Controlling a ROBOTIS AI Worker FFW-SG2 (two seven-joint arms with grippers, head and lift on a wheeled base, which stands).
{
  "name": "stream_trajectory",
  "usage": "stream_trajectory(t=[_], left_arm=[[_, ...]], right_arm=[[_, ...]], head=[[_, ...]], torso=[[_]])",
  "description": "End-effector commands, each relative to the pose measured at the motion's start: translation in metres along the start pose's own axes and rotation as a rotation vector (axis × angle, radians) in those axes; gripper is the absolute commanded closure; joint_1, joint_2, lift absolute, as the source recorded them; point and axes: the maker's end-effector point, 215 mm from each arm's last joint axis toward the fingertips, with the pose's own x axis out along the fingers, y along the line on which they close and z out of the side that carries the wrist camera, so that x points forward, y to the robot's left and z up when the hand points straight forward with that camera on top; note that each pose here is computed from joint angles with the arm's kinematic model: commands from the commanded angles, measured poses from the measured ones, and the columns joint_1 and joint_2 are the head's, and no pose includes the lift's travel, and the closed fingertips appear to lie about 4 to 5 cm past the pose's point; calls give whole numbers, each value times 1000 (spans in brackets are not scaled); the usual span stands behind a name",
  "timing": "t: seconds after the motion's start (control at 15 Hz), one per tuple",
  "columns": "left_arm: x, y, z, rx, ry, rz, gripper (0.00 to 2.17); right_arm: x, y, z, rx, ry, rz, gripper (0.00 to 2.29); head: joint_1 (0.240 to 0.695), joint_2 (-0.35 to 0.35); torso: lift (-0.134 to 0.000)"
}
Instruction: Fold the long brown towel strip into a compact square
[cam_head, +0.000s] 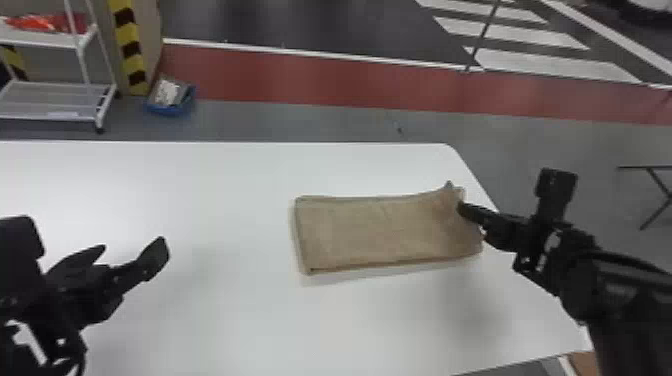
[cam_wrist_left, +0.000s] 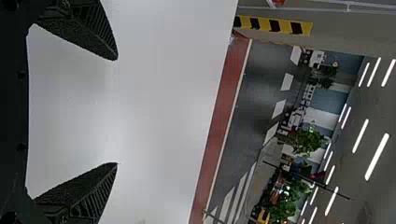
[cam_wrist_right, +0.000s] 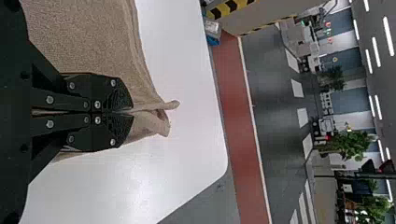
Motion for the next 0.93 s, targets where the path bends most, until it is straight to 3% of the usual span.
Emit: stream_trajectory(t=[0.0,0.07,0.2,0.33,0.47,0.6,0.73,0.8,0.87], left_arm=[[0,1,2,3,-3,1,73],[-1,2,1,2,-2,2,73],[-1,3,2,2,-3,3,73],[-1,-1,4,3,-8,-4,73],[0,-5,4,6,-7,-12,73],[2,-8,1,8,-4,-19,73],[3,-5,0,21,-6,-12,73],[2,-2,3,31,-18,-2,73],[0,3,8,31,-29,6,73]], right_arm=[[1,-9,3,-33,-8,-47,454],[-4,-14,15,-43,-52,-57,-2],[-21,-21,37,-48,-150,-70,6],[-37,-38,44,-44,-179,-100,49],[-49,-53,33,-44,-172,-123,49],[-51,-34,18,-36,-153,-31,154],[-55,8,16,-59,-180,78,849],[-54,34,14,-73,-185,120,1784],[-50,58,11,-101,-180,144,2243]], head=[[695,-238],[695,-242],[695,-250],[695,-258],[695,-285],[695,-301],[695,-299],[695,-278],[695,-264]], torso=[[-125],[-125],[-125],[-125],[-125],[-125],[-125],[-125],[-125]])
